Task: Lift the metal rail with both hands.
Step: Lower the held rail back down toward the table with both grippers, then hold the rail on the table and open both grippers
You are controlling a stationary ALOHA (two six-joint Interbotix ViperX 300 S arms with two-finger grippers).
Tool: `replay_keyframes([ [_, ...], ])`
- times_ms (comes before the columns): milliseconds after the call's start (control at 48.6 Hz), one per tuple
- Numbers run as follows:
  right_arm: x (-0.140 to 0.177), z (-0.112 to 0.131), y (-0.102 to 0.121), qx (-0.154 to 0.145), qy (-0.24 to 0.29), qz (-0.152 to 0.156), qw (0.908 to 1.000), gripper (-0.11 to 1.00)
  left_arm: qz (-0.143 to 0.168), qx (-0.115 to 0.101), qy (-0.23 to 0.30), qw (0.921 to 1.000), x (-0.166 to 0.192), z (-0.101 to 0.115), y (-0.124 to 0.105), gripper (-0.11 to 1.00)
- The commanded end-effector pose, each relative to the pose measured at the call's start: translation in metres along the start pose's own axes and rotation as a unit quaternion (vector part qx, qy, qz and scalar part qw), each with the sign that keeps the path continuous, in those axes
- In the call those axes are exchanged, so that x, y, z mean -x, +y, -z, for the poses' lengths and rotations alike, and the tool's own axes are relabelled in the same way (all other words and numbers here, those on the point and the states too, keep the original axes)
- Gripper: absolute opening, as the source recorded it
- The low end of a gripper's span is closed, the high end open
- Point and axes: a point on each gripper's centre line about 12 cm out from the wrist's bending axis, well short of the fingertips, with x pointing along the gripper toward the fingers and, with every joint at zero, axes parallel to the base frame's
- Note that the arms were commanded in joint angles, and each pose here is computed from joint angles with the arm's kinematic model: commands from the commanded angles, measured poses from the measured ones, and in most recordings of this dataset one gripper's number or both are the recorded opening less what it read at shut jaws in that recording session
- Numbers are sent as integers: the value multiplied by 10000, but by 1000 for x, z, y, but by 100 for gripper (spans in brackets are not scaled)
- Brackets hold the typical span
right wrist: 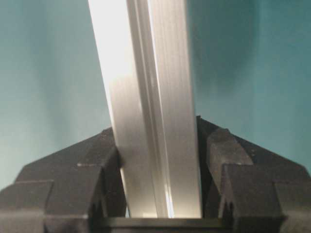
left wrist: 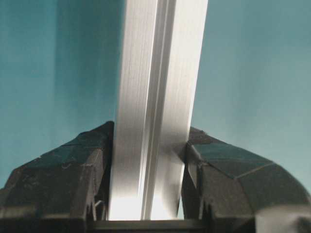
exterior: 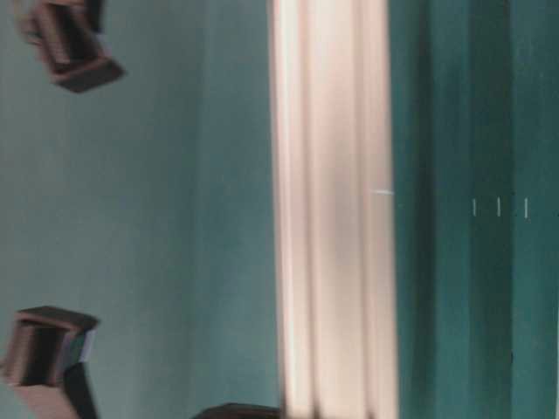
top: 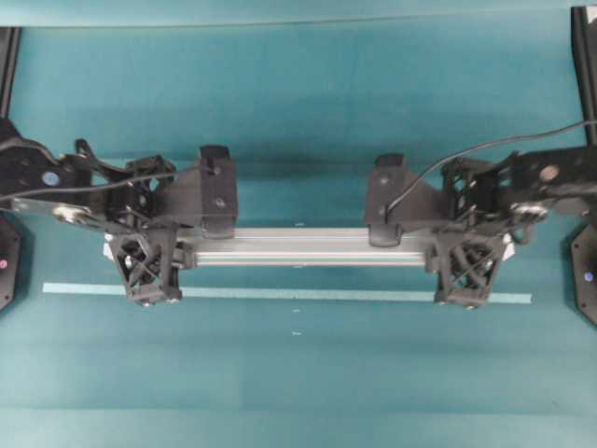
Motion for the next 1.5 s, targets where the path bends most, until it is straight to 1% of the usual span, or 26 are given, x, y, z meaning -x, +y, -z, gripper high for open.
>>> replay_keyframes([
  [0, -7, -3, 8, 19, -89, -66, 9999, 40, -13, 177, -16, 9998, -2, 0, 4, 30],
  [165, -28, -2, 10, 54, -64, -49, 10000, 40, 17, 120, -21, 9999, -20, 5, 0, 30],
  [288, -43, 2, 9, 54, -19, -34, 10000, 40, 13, 92, 110, 9999, -37, 13, -1, 30],
  [535, -63, 6, 10, 70, -110, -26, 9999, 40, 7, 48, 217, 9998, -55, 17, -2, 30],
  [762, -73, 8, 9, 75, -89, -8, 9999, 40, 10, 68, 225, 9997, -65, 18, -2, 30],
  [844, -75, 6, 9, 59, -165, -15, 9998, 40, 1, 74, 278, 9996, -67, 21, -1, 30],
  [1050, -79, 4, 9, 70, -166, -7, 9998, 40, -5, 80, 339, 9994, -69, 28, -1, 30],
  [1235, -83, 6, 8, 61, -105, -3, 9999, 40, 16, 81, 203, 9998, -70, 23, -2, 30],
  [1482, -84, 7, 9, 67, -112, -5, 9999, 40, 27, 137, 204, 9997, -70, 24, -4, 30],
])
